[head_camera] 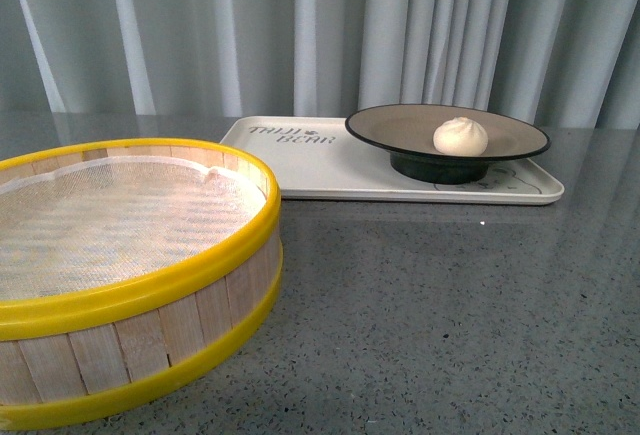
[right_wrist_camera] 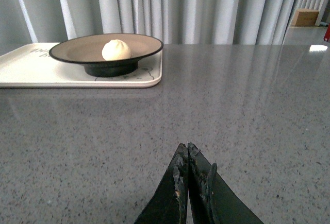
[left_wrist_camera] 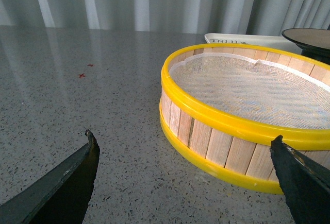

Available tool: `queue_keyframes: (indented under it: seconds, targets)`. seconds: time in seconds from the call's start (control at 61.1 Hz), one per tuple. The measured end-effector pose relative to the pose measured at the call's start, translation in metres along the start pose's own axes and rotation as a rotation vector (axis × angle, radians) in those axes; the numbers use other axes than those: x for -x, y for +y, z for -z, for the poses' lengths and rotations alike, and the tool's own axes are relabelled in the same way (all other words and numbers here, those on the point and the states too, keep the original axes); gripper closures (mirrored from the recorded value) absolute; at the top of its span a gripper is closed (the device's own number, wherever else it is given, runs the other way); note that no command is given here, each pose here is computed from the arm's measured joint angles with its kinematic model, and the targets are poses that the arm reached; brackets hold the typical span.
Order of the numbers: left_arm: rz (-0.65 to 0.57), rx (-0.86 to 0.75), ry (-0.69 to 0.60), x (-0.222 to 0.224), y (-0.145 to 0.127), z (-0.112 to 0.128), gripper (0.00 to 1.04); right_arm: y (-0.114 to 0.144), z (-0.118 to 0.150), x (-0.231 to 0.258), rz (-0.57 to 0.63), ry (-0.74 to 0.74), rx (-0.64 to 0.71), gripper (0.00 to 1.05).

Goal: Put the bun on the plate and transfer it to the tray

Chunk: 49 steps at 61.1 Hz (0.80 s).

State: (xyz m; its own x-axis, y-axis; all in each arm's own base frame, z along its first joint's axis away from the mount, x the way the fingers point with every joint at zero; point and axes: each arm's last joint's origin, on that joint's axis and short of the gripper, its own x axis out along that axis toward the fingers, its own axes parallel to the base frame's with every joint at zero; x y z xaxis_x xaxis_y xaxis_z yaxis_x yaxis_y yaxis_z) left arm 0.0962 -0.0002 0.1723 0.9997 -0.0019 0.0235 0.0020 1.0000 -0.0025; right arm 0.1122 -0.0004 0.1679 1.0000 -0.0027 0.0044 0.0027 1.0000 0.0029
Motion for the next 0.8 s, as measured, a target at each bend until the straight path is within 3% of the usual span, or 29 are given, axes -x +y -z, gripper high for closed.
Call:
queue_keyframes:
  seconds: [0.622, 0.802]
  targets:
    - [0.0, 0.0, 0.0, 0.0, 0.0, 0.0, 0.07, 0.0, 0.003, 0.015, 0.0, 0.002, 0.0, 1.03]
    - [0.0, 0.0, 0.0, 0.0, 0.0, 0.0, 0.07, 0.0, 0.003, 0.015, 0.0, 0.002, 0.002, 0.76]
